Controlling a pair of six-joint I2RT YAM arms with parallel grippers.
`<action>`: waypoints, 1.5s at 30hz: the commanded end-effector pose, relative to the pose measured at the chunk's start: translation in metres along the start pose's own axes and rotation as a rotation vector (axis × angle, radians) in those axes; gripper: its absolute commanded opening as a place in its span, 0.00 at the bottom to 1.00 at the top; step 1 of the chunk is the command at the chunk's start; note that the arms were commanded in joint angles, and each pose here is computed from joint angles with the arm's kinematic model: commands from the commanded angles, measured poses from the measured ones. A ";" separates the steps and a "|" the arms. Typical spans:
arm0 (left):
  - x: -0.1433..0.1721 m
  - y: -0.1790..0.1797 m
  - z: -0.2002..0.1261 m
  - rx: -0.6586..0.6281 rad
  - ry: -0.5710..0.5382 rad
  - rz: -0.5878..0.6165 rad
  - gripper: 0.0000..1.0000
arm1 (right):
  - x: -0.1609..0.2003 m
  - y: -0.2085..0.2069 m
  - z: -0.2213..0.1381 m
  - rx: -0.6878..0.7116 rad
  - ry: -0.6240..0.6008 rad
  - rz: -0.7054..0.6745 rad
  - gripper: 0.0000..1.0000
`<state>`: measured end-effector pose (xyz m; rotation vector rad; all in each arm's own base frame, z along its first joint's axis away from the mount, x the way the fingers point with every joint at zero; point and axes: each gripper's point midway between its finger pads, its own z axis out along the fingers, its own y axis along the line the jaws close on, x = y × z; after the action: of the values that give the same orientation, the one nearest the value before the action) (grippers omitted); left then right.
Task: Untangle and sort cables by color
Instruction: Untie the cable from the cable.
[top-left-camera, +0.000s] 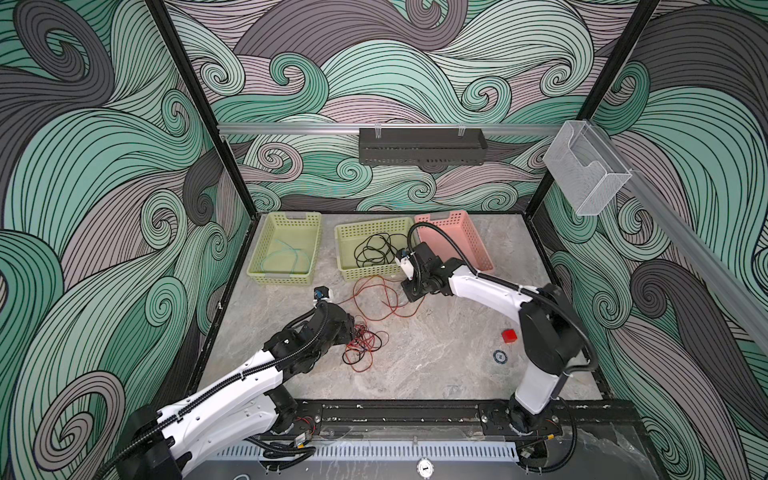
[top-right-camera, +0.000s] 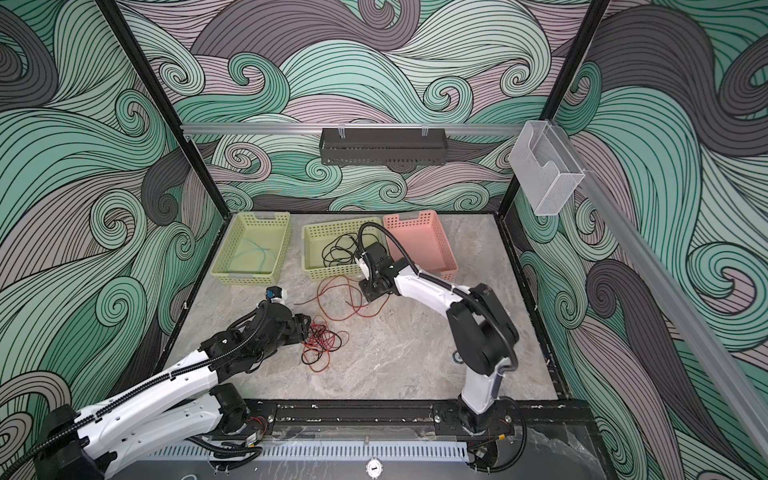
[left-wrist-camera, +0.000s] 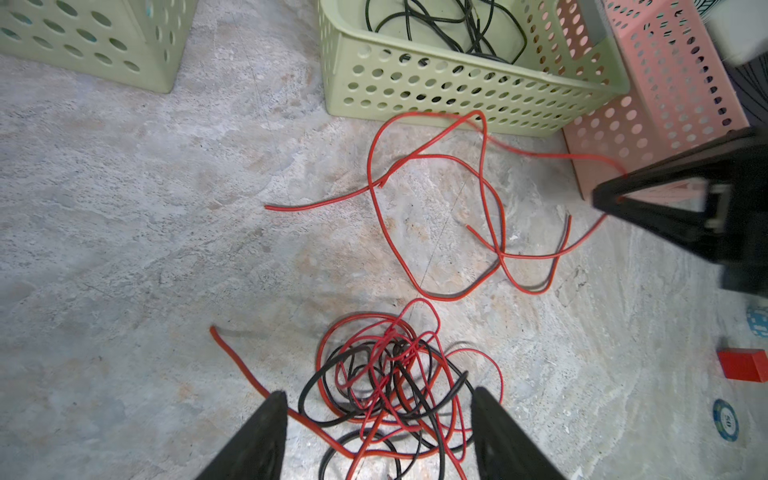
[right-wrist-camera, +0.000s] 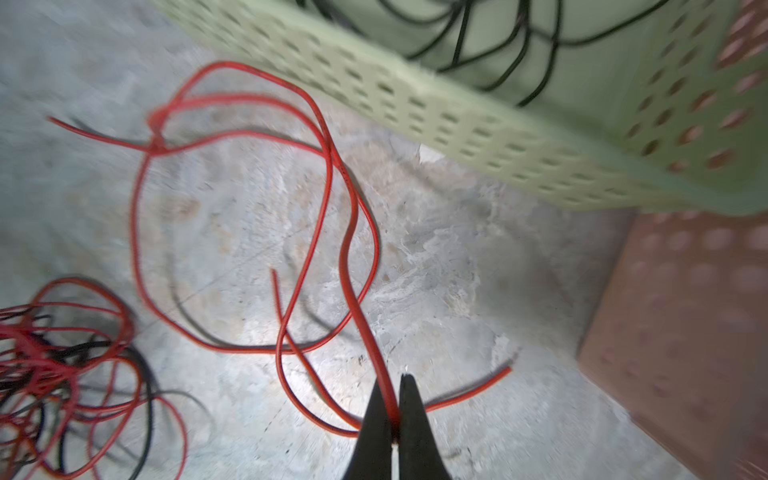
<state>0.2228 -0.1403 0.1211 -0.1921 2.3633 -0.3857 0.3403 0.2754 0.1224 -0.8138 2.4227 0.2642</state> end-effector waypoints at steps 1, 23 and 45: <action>-0.020 -0.006 -0.011 0.013 -0.056 -0.017 0.68 | -0.040 -0.008 -0.061 0.070 -0.208 0.006 0.00; -0.027 -0.013 -0.020 0.059 -0.079 -0.049 0.68 | -0.192 -0.081 -0.405 0.324 -1.109 0.167 0.00; -0.031 -0.019 -0.019 0.075 -0.081 -0.043 0.68 | -0.244 -0.127 -0.538 0.477 -1.346 0.176 0.00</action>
<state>0.2254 -0.1423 0.1422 -0.2132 2.3019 -0.4474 0.3467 0.1085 0.6882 -0.0592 1.2065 0.1743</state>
